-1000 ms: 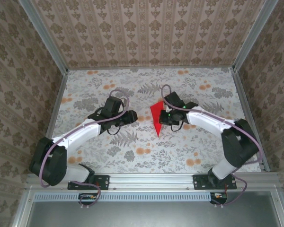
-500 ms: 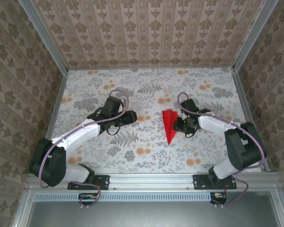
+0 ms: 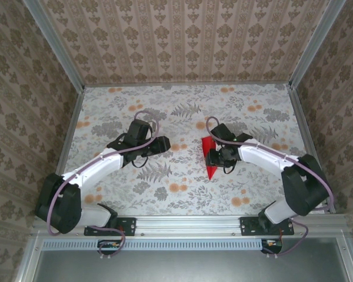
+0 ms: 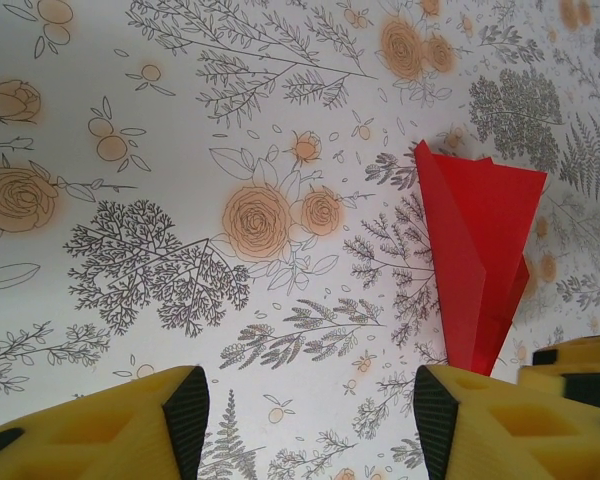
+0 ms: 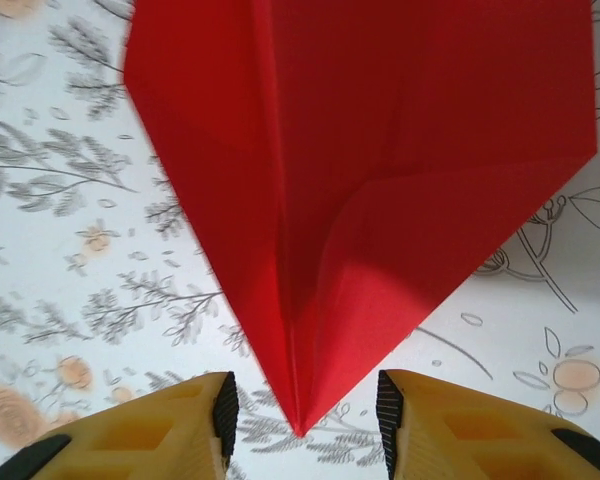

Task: Fold a paper plane with a square sheet of paper (fold left side to right side)
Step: Move the paper plane to the center of the table.

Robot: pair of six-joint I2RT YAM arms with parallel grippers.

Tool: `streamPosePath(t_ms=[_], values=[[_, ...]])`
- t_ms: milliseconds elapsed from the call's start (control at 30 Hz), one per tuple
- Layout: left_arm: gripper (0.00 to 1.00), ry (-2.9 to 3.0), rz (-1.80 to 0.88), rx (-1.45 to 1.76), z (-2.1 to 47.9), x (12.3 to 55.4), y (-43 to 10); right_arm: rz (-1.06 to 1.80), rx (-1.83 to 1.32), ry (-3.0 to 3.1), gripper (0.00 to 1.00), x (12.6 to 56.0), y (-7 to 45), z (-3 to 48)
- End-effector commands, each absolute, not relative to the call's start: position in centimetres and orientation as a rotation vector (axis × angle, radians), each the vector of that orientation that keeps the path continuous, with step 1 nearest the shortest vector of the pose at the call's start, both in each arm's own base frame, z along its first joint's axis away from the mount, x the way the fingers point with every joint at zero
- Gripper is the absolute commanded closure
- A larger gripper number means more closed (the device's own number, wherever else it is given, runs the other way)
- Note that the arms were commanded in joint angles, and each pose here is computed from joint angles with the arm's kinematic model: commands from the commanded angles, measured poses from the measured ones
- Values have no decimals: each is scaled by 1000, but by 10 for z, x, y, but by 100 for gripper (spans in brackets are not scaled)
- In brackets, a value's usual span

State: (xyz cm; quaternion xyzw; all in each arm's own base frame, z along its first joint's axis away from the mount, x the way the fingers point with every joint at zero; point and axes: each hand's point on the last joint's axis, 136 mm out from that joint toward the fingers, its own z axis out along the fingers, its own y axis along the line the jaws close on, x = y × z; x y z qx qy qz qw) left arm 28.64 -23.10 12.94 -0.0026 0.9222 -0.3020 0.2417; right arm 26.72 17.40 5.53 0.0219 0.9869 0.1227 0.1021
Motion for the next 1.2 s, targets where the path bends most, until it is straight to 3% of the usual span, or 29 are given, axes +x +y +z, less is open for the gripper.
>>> streamPosePath(t_ms=[0,333,433,567,633,933,1167], values=[[40,2478,-811,8,146,290,-227,333,63,2920,58,277,177,54],[38,2481,-807,1,144,289,-224,334,38,2959,67,287,187,32],[38,2480,-808,12,145,289,-224,315,36,2962,75,291,187,27],[35,2460,-813,40,151,289,-224,306,17,2947,95,298,190,34],[33,2442,-815,57,157,289,-224,289,6,2937,100,304,190,40],[4,2342,-807,173,181,283,-221,127,-8,2969,100,360,192,49],[0,2358,-778,165,177,278,-211,20,-19,2988,100,402,193,41]])
